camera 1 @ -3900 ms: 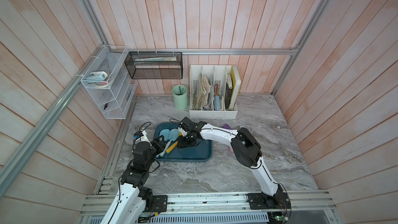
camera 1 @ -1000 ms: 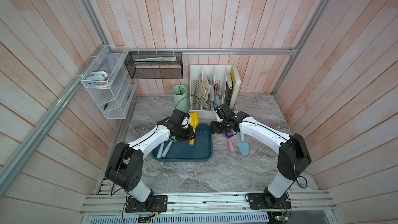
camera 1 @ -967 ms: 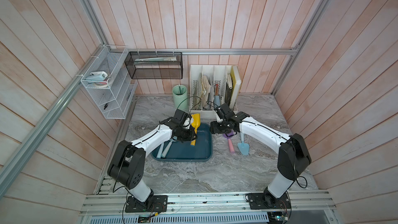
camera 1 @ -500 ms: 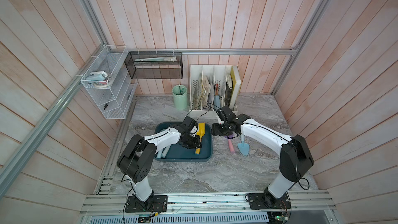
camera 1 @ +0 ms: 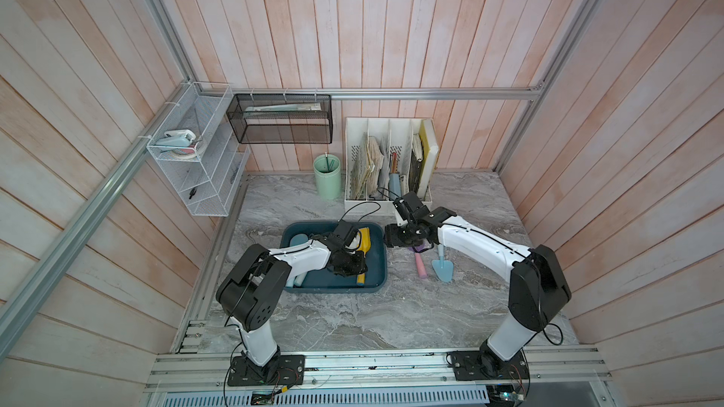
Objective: Take the shovel out of the storage box
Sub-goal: Place the shovel in the storage box, then pick up the shovel from the storage box.
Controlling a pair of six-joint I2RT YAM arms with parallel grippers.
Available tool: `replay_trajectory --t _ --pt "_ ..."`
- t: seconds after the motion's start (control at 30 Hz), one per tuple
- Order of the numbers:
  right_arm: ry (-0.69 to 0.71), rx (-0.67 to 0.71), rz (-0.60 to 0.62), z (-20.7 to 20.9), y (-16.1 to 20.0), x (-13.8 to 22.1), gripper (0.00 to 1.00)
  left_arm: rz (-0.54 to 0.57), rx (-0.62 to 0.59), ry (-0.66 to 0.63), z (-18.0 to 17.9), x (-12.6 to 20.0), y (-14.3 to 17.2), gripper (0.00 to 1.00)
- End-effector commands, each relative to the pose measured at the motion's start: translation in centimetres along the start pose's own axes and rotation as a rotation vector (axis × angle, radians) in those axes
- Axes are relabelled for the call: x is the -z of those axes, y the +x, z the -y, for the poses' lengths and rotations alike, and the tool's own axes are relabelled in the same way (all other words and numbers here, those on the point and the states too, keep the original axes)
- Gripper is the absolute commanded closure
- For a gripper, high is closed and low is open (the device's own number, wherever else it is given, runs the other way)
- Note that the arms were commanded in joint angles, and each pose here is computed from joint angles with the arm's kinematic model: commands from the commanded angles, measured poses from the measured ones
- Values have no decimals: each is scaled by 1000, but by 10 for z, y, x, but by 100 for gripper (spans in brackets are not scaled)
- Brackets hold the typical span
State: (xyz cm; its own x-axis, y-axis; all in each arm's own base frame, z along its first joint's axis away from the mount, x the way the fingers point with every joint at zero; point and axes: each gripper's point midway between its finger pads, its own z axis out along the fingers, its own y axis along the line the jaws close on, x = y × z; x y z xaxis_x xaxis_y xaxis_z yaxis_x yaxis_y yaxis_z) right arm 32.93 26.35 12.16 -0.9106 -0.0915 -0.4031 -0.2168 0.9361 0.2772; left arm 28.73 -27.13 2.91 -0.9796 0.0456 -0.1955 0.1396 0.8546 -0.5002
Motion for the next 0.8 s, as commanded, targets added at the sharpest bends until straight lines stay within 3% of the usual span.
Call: replay_trajectory --t 0.0,0.03,0.07,0.13,0.3,0.5,0.63,0.77 --pt "-27 -5 22 -3 -2 8 34 61 -2 -10 -4 -7 -9 62" --pt "-30 -4 28 -3 -2 10 34 76 -6 21 2 -5 -11 56" --pt "-30 -4 32 -3 -2 11 33 87 -8 45 7 -4 -13 44" --pt "-30 -4 39 -2 -3 12 33 105 -17 90 17 0 -17 35" --pt "-38 -5 52 -4 -6 17 33 234 -45 138 35 34 -34 32" --pt "-136 29 79 -25 -9 27 33 657 -7 -26 22 144 -65 32" --pt "-130 153 52 -52 -2 21 32 938 84 -41 1 219 -55 26" --pt "-72 288 -25 -79 14 2 32 1076 144 -44 -17 259 -37 25"
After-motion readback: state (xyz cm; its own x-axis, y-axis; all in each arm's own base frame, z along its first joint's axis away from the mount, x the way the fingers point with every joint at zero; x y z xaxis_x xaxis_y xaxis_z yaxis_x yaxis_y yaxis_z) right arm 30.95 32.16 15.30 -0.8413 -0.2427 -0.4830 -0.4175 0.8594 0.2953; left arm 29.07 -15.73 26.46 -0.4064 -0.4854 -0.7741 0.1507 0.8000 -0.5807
